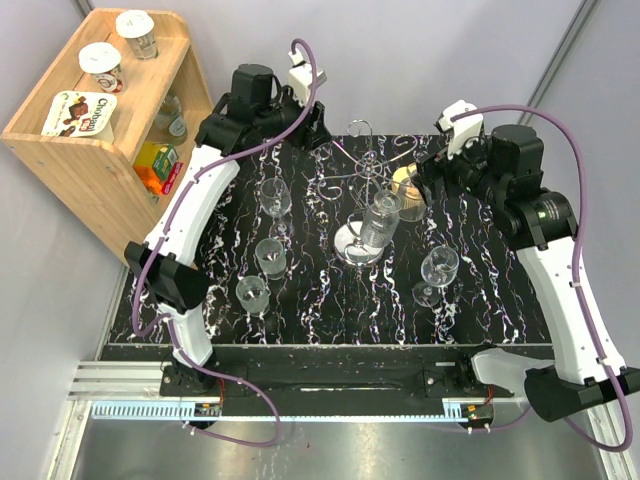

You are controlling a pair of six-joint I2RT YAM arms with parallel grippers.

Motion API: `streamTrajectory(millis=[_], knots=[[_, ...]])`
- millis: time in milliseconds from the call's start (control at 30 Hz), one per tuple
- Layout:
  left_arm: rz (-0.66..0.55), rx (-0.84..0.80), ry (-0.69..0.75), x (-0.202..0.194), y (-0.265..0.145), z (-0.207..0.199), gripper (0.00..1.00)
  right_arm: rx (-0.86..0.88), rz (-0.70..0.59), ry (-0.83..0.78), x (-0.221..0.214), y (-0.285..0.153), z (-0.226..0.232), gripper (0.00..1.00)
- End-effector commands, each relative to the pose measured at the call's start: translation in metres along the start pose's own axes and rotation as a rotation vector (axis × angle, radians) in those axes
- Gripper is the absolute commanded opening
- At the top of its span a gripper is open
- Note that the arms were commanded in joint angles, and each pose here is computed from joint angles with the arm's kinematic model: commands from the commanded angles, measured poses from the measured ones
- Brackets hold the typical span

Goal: Place the wine glass upside down on the wine glass rack

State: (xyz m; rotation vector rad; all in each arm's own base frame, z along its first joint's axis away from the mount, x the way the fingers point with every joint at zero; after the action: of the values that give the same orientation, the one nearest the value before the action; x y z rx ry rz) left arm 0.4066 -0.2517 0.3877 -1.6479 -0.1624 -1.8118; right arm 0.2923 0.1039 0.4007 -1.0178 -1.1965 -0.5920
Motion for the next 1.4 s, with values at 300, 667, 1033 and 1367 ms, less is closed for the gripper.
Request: streamTrajectory(millis=[300,667,1033,1367], knots=[[-0.046,-0.143,-0.047,0.0,-0.004,-0.022,0.36,-0.002,0.081,-0.021,-0.03,-0.007,0.0,0.87],[-0.034,-0.187,-0.066,-0.008,-0.004,-0.032,0.0,-0.088,0.09,-0.052,-0.028,0.015,-0.018,0.86],[0.0,-0.178,-0.071,-0.022,-0.012,-0.037,0.0,-0.157,0.08,-0.095,-0.021,0.027,-0.032,0.85],[0.021,-0.176,-0.081,-0.031,-0.026,-0.049,0.0,-0.183,0.071,-0.117,-0.01,0.042,-0.04,0.85]])
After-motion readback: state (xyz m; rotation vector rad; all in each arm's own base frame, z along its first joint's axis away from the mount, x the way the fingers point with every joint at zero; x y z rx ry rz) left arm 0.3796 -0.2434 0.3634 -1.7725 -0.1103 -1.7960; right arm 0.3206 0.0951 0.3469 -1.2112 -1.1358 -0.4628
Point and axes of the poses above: each gripper's point midway between its finger pads, its own y axis out along the fingers, its own z axis along the line the jaws close on, x = y × z, the point moved 4 cm from there along -y, back along the fingers, and after that the axes turned 13 degrees about y, right-handed, at the moved point
